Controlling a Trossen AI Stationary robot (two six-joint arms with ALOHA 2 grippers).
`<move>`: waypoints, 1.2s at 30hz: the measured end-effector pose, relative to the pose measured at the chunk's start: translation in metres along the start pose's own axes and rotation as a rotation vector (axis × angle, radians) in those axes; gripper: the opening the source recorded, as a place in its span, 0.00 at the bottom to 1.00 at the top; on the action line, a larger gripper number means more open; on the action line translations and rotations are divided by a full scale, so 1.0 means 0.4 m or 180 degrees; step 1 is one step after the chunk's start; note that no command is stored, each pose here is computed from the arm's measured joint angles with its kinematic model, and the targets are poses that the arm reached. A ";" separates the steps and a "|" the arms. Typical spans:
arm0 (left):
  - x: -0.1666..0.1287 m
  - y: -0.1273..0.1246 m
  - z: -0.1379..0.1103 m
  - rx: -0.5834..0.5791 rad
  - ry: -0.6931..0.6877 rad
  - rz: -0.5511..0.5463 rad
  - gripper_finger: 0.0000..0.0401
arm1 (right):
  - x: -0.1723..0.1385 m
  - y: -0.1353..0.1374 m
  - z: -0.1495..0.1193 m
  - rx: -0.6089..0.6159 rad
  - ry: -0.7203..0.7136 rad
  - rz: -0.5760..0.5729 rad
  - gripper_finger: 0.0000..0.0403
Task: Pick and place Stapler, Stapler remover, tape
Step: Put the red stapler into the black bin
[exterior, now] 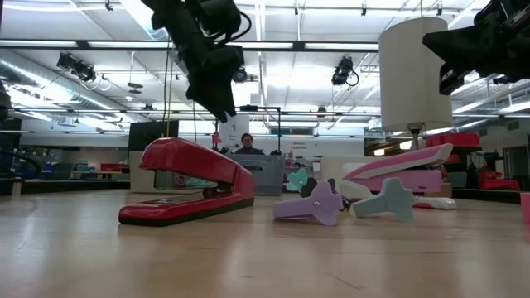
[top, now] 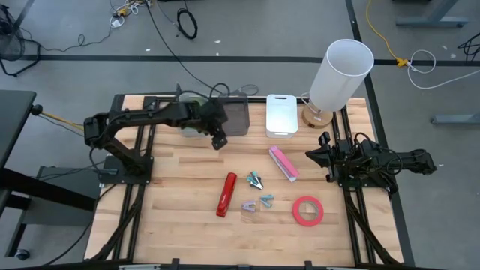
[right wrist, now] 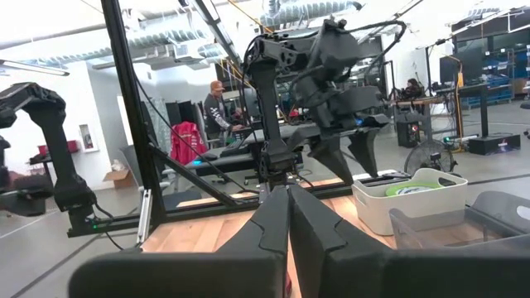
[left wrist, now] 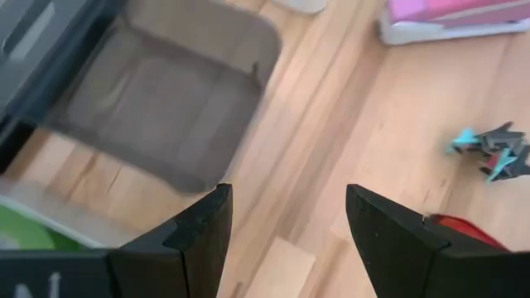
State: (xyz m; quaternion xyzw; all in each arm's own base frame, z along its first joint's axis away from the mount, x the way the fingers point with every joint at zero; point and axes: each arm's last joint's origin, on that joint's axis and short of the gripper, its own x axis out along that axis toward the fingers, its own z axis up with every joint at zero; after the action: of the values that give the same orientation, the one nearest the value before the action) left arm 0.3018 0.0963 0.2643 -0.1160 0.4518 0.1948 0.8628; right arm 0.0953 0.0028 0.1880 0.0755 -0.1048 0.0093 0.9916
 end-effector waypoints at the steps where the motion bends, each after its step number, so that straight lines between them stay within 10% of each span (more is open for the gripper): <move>1: 0.000 -0.007 0.002 0.0026 -0.0041 -0.0012 0.59 | 0.000 0.000 0.000 0.0000 0.0000 -0.0001 0.04; 36: -0.146 -0.311 -0.064 0.0248 -0.0455 -0.1281 0.59 | 0.000 0.000 0.000 0.0000 0.0000 0.0000 0.04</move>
State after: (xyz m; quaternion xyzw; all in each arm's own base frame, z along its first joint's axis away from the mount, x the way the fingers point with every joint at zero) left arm 0.3076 -0.0385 0.3010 -0.1563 0.3644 0.0088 0.9180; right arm 0.0953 0.0028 0.1880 0.0755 -0.1049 0.0094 0.9916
